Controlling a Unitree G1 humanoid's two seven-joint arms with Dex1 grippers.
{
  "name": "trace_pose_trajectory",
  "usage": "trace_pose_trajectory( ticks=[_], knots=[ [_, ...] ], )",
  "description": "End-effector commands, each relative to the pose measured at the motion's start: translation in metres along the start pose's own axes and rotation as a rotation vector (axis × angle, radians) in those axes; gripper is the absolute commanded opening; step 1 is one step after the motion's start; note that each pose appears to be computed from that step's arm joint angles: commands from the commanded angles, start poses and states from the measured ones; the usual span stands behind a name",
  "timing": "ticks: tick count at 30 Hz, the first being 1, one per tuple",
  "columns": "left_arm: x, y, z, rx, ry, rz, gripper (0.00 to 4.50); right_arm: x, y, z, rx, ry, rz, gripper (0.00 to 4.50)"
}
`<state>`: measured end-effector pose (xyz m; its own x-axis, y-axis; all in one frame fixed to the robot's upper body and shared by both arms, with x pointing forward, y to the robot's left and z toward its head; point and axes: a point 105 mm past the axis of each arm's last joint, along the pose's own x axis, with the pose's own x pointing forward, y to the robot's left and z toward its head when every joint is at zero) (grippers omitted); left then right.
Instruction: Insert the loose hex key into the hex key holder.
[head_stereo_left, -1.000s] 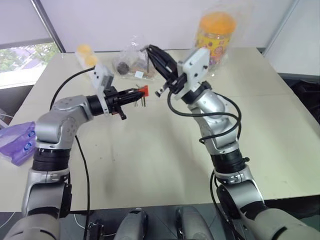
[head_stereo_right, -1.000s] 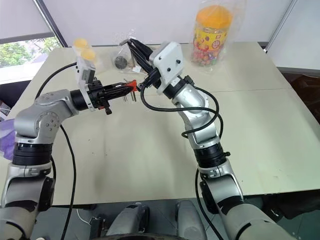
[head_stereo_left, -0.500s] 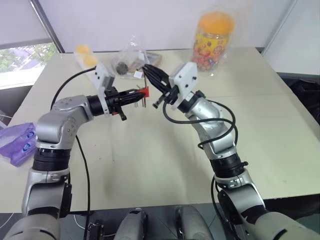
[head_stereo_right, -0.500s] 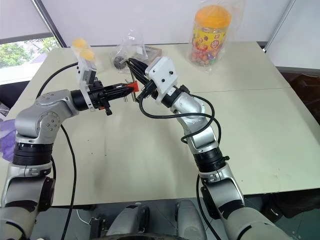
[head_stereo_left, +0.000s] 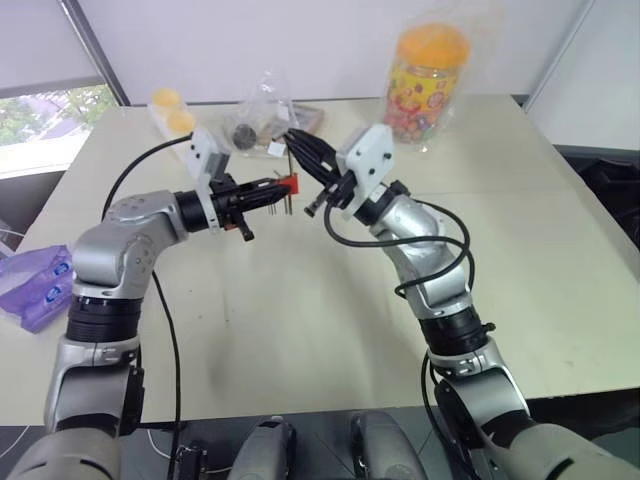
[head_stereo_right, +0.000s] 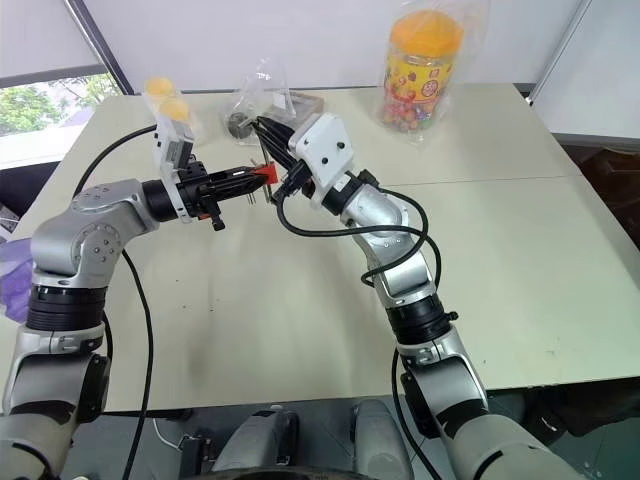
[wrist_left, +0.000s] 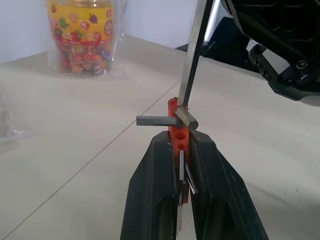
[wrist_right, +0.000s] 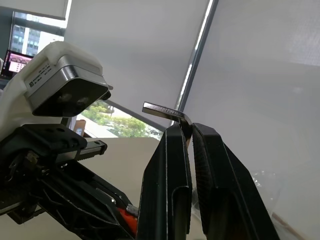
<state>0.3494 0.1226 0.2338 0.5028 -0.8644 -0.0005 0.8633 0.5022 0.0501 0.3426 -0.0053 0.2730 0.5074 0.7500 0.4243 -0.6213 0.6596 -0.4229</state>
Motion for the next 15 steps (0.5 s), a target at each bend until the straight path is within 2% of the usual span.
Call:
trace_pose_trajectory(
  ticks=[1,15],
  knots=[
    [0.0007,-0.0048,0.0173,0.059,-0.045,-0.014,0.0,0.0024,-0.0035,0.0079,-0.028,-0.026,-0.004,0.04],
    [0.0008,-0.0045,0.0161,0.06,-0.043,-0.012,0.0,0.0004,-0.0023,0.006,-0.041,-0.01,0.015,0.04]
  ],
)
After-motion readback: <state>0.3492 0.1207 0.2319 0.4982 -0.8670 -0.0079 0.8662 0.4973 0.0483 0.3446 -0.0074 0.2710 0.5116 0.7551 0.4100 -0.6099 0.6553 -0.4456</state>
